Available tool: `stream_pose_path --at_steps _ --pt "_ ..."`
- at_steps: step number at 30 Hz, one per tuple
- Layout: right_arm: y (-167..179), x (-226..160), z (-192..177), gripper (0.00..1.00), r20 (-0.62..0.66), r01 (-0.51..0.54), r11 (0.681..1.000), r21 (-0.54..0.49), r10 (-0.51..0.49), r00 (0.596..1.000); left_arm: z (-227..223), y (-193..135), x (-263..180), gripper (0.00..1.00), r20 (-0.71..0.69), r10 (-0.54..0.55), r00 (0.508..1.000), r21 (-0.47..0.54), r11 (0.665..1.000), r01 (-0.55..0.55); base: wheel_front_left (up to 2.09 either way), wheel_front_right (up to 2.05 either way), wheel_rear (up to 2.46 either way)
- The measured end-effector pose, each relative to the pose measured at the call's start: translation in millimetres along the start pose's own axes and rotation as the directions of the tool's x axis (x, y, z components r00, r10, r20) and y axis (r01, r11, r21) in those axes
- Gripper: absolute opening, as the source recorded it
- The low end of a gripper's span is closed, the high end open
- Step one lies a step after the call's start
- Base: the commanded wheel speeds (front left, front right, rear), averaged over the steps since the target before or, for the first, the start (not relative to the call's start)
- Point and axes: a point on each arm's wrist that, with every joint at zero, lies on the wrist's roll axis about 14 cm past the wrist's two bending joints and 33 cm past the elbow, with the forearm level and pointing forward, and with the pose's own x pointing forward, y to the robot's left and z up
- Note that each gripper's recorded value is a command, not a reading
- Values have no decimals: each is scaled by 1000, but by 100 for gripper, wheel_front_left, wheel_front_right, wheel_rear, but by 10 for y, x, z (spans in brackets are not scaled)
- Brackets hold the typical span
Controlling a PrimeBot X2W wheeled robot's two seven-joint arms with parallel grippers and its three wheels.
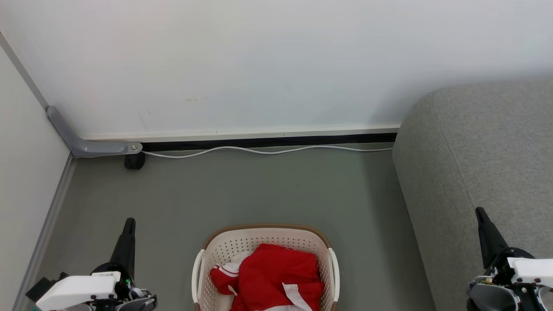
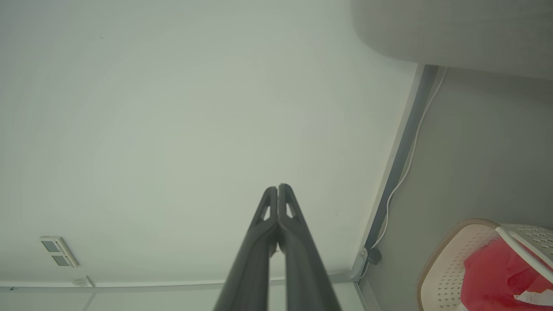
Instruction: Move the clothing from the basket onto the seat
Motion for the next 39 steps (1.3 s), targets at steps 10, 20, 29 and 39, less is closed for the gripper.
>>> stream_pose_path --at_steps 10,20,29,39 --pt "0 0 0 0 0 0 1000 0 0 1000 0 0 0 0 0 0 1000 0 1000 0 0 0 0" --pt "0 0 0 0 0 0 1000 0 0 1000 0 0 0 0 0 0 1000 0 1000 0 0 0 0" --pt "0 0 0 0 0 0 1000 0 0 1000 0 0 0 0 0 0 1000 0 1000 0 0 0 0" --pt "-131 -41 -33 100 -4 39 999 9 -39 999 -25 149 -52 100 1 44 999 -14 999 -44 0 0 0"
